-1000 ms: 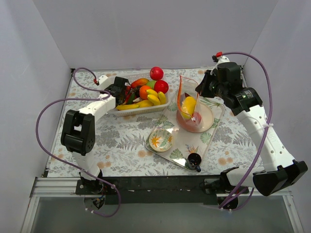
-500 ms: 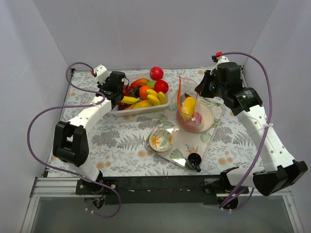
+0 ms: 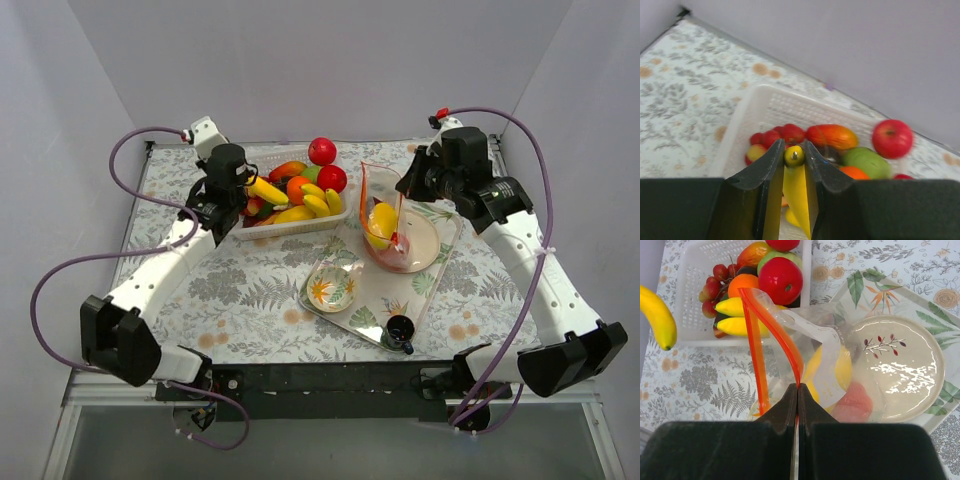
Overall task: Place the food in the zip-top bag and seal the zipper
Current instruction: Pick up the fake fruit from the bin, then place the fake fruit in the zipper food storage bag.
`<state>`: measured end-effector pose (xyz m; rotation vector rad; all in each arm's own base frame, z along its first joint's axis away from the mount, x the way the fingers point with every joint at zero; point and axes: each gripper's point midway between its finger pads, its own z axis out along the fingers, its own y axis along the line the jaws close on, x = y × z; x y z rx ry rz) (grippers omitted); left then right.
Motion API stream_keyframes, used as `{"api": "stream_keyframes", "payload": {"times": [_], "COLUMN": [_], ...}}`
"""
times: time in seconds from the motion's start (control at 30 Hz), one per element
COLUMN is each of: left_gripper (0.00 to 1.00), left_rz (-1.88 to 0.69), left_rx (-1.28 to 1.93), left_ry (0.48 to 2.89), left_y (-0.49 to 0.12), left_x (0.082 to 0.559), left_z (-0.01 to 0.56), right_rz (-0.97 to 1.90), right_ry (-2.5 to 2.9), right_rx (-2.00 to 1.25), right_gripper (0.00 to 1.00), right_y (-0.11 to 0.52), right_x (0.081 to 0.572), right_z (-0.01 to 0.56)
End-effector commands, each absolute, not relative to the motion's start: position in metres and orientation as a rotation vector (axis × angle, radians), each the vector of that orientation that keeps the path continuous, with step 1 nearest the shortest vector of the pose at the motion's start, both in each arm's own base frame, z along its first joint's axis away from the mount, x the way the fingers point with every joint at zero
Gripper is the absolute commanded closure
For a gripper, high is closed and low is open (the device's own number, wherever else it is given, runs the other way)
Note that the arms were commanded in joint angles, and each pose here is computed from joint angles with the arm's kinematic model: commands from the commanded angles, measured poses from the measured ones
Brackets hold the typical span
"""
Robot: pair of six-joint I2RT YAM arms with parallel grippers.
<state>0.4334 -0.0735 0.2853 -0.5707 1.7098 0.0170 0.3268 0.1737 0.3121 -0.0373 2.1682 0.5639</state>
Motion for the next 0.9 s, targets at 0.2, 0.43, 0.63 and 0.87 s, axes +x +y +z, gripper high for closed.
{"api": "stream_keyframes", "payload": {"times": [0.2,0.43,0.63,0.87], "left_gripper": [1.0,1.0,1.0,1.0], "left_rz": [-0.452,-0.581,-0.426,-0.368], "left_rx": [-0.232,-0.156,-0.111,-0.161], "left_ry": [1.522,1.485,1.358,1.276], "left_y": [-0.224,-0.294,-0.318,-0.33], "left_x": [0.377,0.357,0.35,0.349], "left_z": [0.395,0.401,0.408,0.4], "right_rz": [0.646,0.693,0.724,0.724], "right_ry": [2.111,2.133,2.151,2.166], "right_rx": [-0.059,-0.065,-0.057,-0.051], "right_gripper": [0.99,0.99,0.99,0.99], "right_y": [0.194,0.206,0.21,0.21], "right_x": [0.336,0.335,0.33,0.327], "right_z": [0.328,0.326,0.324,0.326]}}
